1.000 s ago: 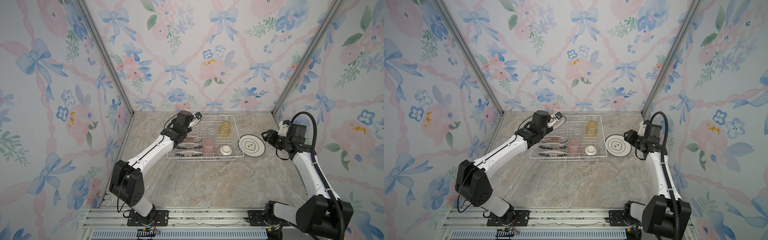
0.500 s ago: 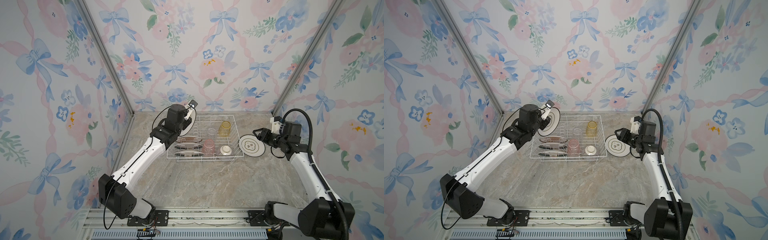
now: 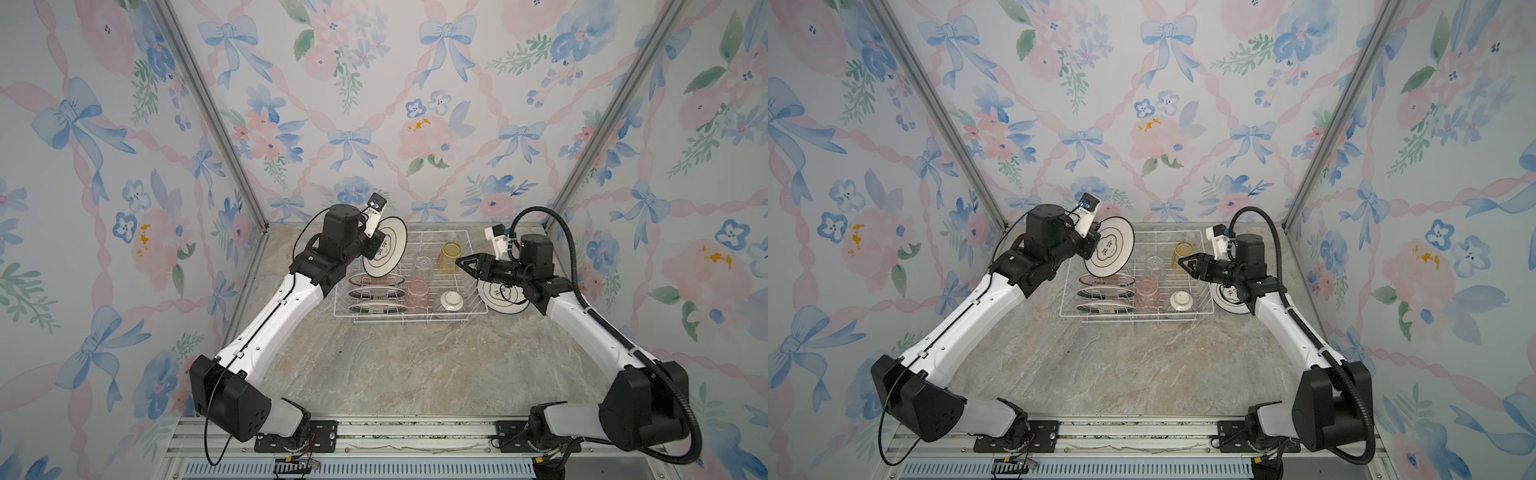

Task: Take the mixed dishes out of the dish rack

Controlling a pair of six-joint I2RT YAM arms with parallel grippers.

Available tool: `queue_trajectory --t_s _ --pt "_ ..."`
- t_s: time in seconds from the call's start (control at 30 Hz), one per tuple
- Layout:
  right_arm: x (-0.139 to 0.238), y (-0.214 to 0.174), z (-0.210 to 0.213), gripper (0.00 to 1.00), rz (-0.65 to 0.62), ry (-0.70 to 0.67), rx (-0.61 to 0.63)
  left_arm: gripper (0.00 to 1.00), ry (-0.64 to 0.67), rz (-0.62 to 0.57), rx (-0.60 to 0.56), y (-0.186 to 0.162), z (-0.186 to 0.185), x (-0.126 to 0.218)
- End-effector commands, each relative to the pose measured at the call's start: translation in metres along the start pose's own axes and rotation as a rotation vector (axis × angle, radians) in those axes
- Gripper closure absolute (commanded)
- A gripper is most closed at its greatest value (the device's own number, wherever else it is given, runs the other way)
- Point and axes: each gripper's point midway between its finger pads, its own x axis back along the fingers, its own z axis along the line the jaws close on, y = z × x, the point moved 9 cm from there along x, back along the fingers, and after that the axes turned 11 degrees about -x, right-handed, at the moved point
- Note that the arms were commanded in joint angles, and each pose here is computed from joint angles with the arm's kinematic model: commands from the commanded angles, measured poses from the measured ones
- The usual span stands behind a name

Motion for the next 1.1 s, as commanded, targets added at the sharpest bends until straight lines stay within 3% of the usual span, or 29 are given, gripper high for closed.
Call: queue_trajectory --t_s 0.0,0.23,0.43,0.63,0.83,0.93,1.07 --pt "-0.039 0.007 0.014 0.48 0.005 0.133 0.026 1.00 -0.055 -0.070 0.062 0.009 -0.001 0.008" --pt "-0.108 0.011 0.001 0.50 0.075 0.147 -0.029 1.00 -0.127 -0.055 0.123 -0.009 -0.006 0.003" --pt "-0.141 0.007 -0.020 0.50 0.089 0.175 -0.078 1.00 -0.156 -0.025 0.157 -0.027 -0.009 -0.005" --pt "-0.154 0.002 -0.020 0.55 0.057 0.318 -0.118 1.00 -0.183 0.016 0.190 -0.048 -0.010 -0.017" --pt "-0.155 0.004 -0.007 0.81 0.044 0.370 -0.101 1.00 -0.205 0.048 0.215 -0.064 -0.011 -0.033" --pt "-0.150 0.002 -0.003 1.00 0.074 0.363 -0.089 1.00 -0.207 0.055 0.215 -0.066 -0.011 -0.038" --pt "-0.138 0.001 0.002 1.00 0.066 0.336 -0.052 1.00 -0.199 0.053 0.210 -0.065 -0.009 -0.039"
